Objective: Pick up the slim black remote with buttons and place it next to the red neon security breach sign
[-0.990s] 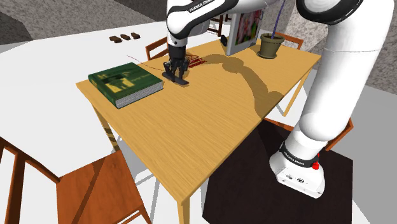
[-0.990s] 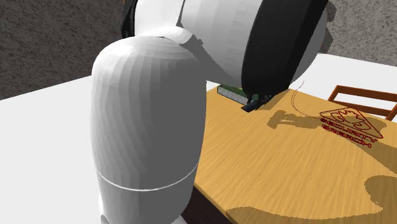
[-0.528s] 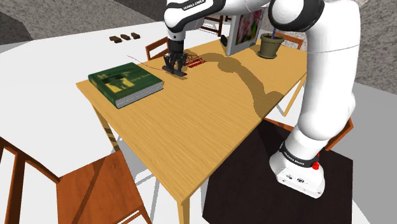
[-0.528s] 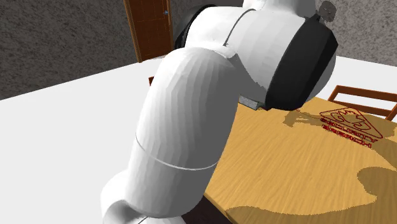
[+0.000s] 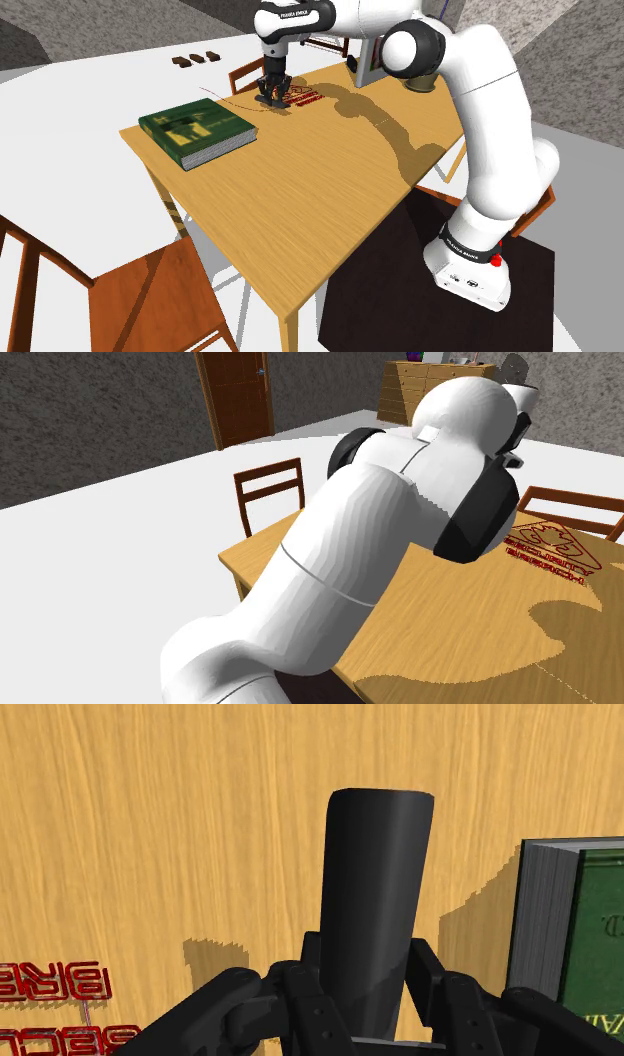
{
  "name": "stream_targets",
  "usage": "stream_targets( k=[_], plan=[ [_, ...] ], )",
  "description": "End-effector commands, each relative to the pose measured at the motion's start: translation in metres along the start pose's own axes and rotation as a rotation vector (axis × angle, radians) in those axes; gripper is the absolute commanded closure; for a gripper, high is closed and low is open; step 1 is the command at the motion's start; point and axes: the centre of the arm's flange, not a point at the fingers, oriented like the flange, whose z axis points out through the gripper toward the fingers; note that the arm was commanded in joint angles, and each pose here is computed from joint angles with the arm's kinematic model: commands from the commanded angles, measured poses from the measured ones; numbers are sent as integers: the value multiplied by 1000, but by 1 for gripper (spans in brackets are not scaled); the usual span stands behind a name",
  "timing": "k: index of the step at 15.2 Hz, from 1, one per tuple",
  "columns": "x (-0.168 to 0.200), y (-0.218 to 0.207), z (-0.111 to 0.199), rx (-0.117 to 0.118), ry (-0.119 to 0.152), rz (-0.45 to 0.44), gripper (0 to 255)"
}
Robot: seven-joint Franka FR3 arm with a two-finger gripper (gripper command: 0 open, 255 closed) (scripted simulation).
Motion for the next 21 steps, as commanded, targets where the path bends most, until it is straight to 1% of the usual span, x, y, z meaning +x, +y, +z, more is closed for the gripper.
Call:
stream_targets(
  k=[1, 13, 21],
  plan=[
    [3, 3, 8, 0, 0, 0, 255],
    [3, 8, 70, 0, 0, 0, 255],
    [3, 8, 70, 0, 0, 0, 255]
  ],
)
